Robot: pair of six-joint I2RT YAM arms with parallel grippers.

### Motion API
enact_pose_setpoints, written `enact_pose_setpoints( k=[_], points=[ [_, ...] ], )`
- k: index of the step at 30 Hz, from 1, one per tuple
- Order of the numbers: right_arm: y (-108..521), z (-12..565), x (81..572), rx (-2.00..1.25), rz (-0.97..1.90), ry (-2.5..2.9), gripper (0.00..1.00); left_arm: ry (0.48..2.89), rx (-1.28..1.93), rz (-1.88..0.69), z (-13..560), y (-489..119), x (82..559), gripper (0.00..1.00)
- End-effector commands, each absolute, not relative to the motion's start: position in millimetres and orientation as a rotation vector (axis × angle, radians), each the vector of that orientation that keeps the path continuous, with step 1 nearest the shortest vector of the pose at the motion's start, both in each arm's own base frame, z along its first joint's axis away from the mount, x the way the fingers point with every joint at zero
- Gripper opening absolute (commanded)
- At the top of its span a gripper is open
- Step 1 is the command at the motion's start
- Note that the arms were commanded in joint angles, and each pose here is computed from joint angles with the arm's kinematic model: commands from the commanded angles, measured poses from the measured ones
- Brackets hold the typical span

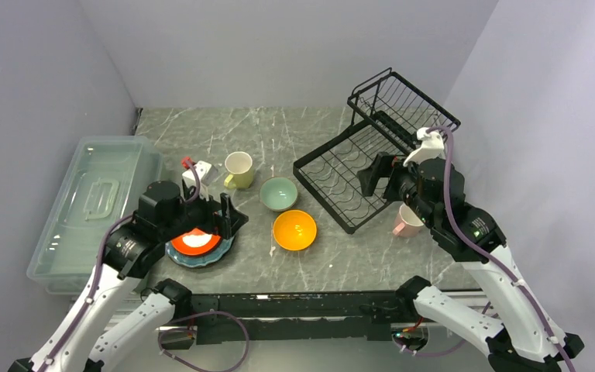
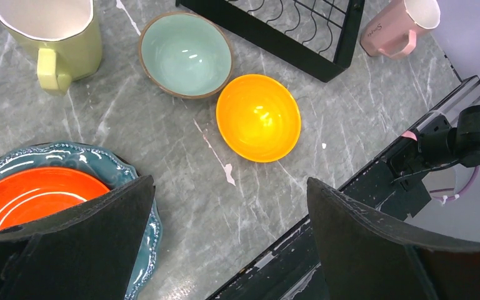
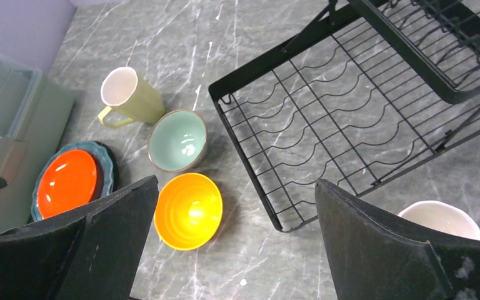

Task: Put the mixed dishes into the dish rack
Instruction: Move the dish rack to the center of the board.

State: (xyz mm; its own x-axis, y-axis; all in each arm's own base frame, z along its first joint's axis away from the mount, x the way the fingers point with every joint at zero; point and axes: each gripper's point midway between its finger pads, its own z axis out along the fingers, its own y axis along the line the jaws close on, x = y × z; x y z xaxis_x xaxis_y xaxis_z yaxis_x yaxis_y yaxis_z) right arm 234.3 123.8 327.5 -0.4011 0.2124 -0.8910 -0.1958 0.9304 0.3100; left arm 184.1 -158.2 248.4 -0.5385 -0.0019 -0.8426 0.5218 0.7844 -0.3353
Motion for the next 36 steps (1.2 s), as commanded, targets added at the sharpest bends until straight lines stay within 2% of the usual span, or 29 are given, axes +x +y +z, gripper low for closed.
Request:
enact_pose_setpoints(
  k=[1, 20, 30, 36],
  points=[
    [109.0, 329.8, 233.9, 0.079, 0.371, 1.953, 1.0, 2.018, 0.384, -0.709, 253.4, -156.8, 183.7, 0.99],
    [50.8, 353.7, 258.6, 0.252, -0.065, 1.937, 1.0, 1.977, 0.38, -0.714, 261.9, -153.0, 177.9, 0.99],
    [20.2, 349.6, 299.0, 0.389, -0.206, 1.97, 0.98, 1.956, 0.383, -0.726, 266.3, -152.3, 173.8, 0.99],
    [-18.4, 344.2, 319.1, 0.54, -0.246, 1.973, 0.97, 1.951, 0.391, -0.735, 267.2, -153.0, 171.8, 0.99]
  ],
)
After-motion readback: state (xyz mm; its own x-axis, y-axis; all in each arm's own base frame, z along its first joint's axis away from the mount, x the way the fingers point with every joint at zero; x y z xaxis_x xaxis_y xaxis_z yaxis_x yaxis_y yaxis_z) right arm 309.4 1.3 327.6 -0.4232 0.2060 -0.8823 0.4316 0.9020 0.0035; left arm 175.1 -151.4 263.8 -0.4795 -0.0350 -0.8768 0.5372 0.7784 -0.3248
